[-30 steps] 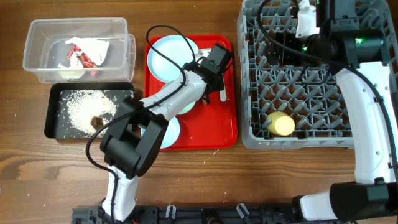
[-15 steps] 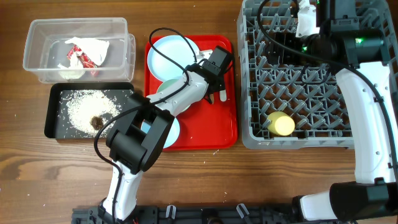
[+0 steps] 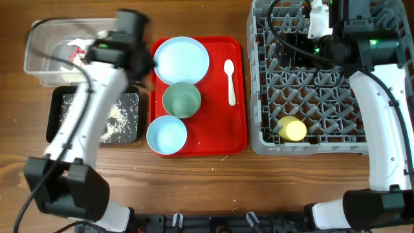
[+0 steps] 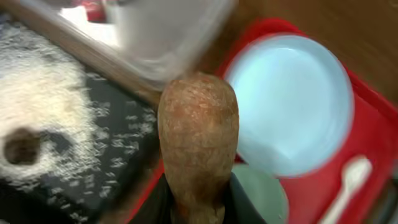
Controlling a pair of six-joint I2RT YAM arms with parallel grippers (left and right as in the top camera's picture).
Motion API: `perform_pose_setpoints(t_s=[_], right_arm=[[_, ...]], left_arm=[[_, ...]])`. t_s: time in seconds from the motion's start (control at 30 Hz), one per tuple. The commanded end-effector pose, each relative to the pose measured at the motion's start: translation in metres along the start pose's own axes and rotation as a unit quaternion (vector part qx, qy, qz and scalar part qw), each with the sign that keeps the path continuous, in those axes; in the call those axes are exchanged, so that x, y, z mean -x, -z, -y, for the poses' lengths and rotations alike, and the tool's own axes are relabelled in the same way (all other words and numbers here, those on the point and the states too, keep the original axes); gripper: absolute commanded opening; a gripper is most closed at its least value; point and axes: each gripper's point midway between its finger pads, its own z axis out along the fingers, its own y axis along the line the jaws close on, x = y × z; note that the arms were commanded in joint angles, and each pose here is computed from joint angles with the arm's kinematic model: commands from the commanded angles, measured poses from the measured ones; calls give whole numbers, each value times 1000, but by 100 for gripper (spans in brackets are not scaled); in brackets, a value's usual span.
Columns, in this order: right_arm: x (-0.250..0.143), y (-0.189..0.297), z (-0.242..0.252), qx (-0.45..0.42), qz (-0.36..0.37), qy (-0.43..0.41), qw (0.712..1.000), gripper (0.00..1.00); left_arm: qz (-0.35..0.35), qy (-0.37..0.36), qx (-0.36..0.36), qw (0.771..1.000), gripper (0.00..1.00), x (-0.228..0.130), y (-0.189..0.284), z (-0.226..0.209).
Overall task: Sort waste into correct bins and load items into the dishwasher rack
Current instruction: 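Carry the carrot left and drop it onto the black tray, then grasp the light-green bowl with the right gripper and lift it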
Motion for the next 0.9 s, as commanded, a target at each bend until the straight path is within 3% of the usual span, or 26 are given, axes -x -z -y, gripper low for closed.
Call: perform_pose_setpoints(t_s=[0.0, 0.13, 0.2, 0.37, 0.43, 0.47, 0.53, 0.63, 0.73, 0.87], right_arm=[[3, -2, 2, -4, 2, 9, 1000, 85], [3, -2, 1, -4, 3, 9, 1000, 85], [3, -2, 1, -4, 3, 9, 1000, 85], [3, -2, 1, -4, 2, 9, 1000, 85], [2, -2, 2, -4, 1, 9, 1000, 85], [2, -2, 2, -4, 1, 9, 1000, 85], [2, -2, 2, -4, 1, 9, 1000, 85], [4, -2, 1, -3, 4, 10, 1000, 86], [5, -2, -8, 24, 6, 13, 1000, 89], [15, -1, -50, 102, 28, 41, 994, 91]], left_arm=[[11, 218, 75, 973, 4, 46, -8, -102], [15, 385, 127, 914, 4, 43, -40, -169], [13, 424, 139, 895, 4, 32, -68, -186], [22, 458, 135, 879, 4, 12, -124, -197], [21, 458, 136, 878, 8, 11, -135, -197], [20, 458, 137, 878, 21, 10, -141, -198], [16, 452, 141, 881, 27, 8, -144, -199], [24, 400, 125, 908, 34, 19, -141, -195], [51, 348, 92, 931, 45, 41, -110, -184], [67, 252, 50, 964, 50, 50, -51, -169]])
